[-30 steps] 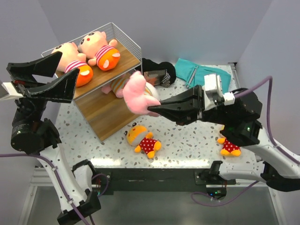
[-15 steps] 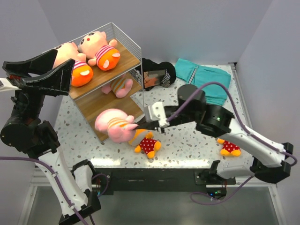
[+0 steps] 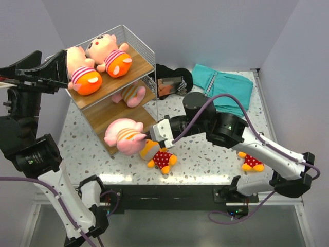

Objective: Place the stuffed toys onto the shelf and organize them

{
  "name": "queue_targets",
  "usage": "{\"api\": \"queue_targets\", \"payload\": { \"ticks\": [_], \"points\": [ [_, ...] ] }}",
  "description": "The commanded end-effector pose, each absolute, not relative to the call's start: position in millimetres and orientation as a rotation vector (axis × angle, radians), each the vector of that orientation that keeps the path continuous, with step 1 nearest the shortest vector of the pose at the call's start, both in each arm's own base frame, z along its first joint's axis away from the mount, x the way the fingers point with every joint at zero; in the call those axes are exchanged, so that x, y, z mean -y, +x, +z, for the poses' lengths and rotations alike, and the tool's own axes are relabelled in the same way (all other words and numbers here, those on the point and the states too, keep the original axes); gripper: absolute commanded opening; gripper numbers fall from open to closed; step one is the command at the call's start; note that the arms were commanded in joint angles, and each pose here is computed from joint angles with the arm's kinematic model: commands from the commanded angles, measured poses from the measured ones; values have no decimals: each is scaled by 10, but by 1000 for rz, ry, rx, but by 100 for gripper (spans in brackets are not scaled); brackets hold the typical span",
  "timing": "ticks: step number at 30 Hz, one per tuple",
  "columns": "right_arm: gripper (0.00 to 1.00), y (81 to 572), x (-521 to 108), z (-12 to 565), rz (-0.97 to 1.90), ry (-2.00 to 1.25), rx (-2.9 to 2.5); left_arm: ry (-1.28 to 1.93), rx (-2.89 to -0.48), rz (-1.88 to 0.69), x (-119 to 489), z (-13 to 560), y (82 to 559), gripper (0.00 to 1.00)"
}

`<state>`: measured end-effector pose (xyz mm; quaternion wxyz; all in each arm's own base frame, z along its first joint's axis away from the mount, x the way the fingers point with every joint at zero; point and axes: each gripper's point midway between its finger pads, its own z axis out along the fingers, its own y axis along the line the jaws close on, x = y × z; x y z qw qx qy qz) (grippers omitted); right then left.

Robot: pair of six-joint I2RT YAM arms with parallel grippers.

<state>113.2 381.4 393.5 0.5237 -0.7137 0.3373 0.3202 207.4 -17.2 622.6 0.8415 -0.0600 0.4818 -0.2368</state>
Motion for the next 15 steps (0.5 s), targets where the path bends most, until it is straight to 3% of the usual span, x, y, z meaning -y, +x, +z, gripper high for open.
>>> {"api": "queue_targets", "payload": {
  "ticks": [1, 15],
  "points": [
    [0, 1160, -3844, 4435, 649, -1581, -545, -221, -1053, -298, -122, 6179, 2082, 100],
    [0, 1664, -4354, 4238, 446, -1570, -511, -481, -1118, 10, -778, 5873, 2069, 100]
  ]
}}
